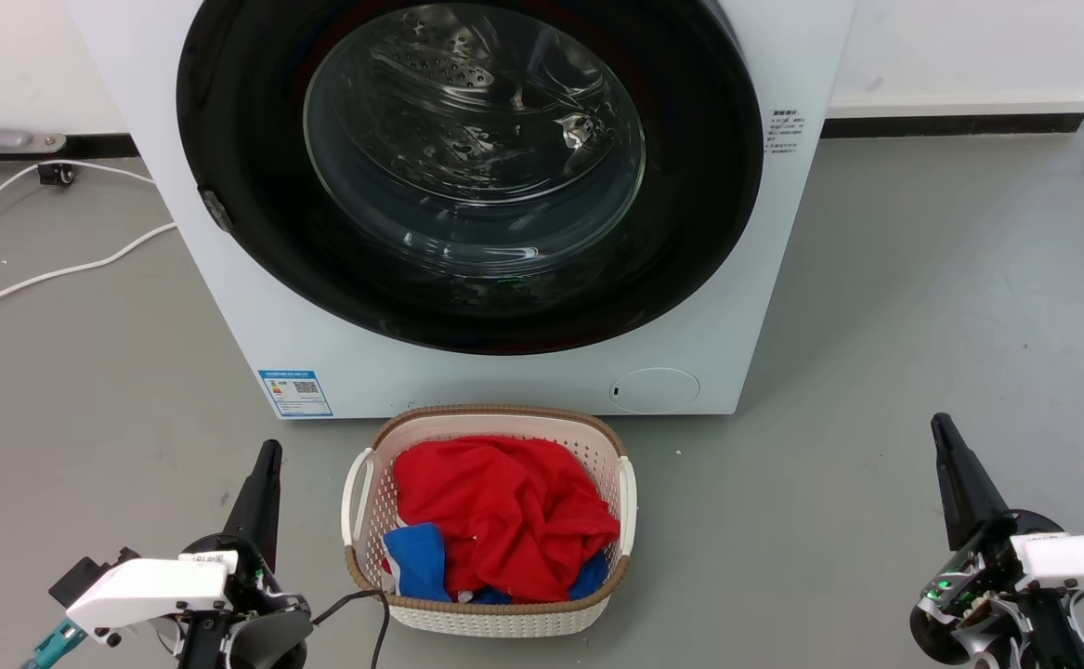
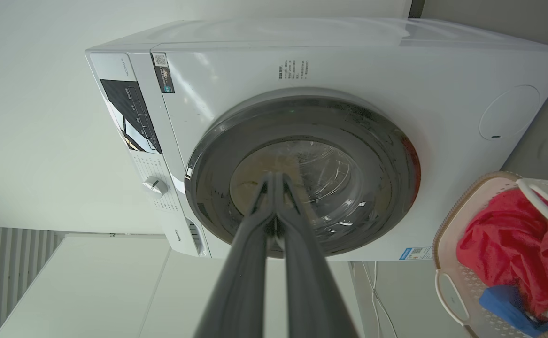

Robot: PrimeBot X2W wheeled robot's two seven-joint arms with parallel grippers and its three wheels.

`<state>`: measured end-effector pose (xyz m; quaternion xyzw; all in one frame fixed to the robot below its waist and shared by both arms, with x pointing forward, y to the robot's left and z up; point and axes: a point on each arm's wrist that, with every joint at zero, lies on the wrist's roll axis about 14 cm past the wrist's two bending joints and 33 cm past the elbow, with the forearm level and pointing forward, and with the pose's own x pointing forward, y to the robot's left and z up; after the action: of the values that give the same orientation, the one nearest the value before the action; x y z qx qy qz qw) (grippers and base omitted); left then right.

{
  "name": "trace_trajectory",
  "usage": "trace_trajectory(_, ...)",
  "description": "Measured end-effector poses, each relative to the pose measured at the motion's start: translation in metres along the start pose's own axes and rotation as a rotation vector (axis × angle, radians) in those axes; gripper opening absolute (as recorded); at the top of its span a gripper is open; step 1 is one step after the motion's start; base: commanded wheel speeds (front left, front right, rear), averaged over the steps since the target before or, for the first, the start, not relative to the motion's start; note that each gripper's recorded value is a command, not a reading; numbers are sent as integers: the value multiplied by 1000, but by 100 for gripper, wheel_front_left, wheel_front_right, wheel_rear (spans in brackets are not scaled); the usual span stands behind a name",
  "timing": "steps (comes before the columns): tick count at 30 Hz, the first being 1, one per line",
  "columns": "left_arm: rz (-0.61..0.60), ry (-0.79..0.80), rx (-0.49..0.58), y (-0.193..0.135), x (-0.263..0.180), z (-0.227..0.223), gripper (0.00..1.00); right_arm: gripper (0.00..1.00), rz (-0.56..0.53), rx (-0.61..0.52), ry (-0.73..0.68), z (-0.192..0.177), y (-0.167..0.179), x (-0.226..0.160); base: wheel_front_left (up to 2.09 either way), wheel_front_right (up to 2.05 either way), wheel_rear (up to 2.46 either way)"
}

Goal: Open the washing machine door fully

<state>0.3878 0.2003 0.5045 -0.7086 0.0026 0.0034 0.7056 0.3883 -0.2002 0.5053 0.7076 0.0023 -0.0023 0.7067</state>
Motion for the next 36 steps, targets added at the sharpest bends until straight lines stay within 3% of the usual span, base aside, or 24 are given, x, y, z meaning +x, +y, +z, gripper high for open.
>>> trace_trajectory(35, 24, 0, -3, 8, -3, -1, 0, 0, -24, 2, -1, 0, -8, -3, 0, 0, 0)
trace_trajectory(36, 41, 0, -4, 14, -6, -1, 100, 100, -41, 3, -2, 0, -14, -6, 0, 0, 0)
